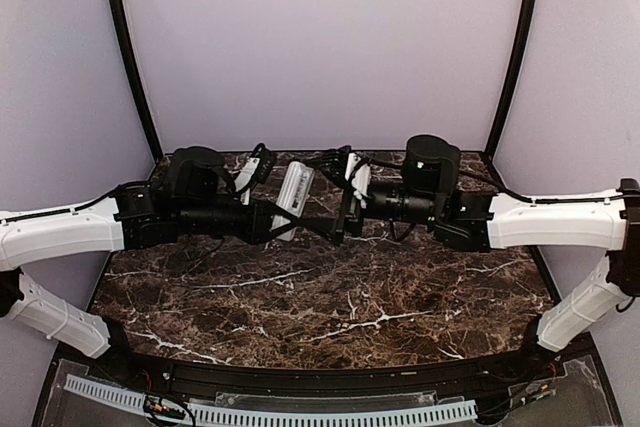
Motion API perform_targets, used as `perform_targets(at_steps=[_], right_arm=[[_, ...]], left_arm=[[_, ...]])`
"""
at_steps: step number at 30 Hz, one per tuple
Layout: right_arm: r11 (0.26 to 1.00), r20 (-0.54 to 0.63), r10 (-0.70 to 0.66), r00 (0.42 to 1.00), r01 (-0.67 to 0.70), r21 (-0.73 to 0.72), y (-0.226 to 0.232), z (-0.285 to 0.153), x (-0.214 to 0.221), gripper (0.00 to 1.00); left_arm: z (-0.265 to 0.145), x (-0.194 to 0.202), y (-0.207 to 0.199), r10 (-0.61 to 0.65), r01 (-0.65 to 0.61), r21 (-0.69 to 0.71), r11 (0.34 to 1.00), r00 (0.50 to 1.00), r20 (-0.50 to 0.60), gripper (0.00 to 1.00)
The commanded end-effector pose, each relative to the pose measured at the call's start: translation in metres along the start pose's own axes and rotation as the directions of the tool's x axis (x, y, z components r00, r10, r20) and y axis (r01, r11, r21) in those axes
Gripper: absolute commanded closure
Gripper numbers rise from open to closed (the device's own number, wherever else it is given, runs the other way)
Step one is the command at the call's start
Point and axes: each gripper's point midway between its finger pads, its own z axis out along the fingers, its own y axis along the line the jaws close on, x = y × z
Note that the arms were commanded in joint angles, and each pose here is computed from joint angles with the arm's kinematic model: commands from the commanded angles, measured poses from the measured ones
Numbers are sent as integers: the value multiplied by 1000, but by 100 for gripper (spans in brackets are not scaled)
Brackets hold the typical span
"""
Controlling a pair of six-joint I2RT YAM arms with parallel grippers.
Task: Load the batteries into the remote control
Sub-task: Remove the battery cover from the remote control.
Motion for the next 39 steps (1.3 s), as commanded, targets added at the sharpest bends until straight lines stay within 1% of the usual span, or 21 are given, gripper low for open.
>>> perform_targets(at_steps=[1,11,17,24,33,39], right_arm=[[995,92,-84,992,79,58,-13,10,-15,4],[996,44,-73,996,71,60,-17,14,7,8],[996,0,-69,998,69,56,-14,8,16,10],[997,-30,-62,998,63,47,-15,8,21,16],[998,-47,-38,998,41,53,-17,7,25,18],[998,-68,-30,997,34,59,-19,6,29,16]], left_arm=[[-2,-5,-9,-43,42,56,998,999,13,100],[0,-2,-7,-88,87,70,994,996,11,100],[-1,-4,-6,-85,83,64,995,996,21,100],[-4,-14,-12,-75,70,83,994,996,52,100],[-7,-14,-15,-74,68,98,993,996,52,100],[-8,-13,-19,-63,56,121,991,997,50,100]])
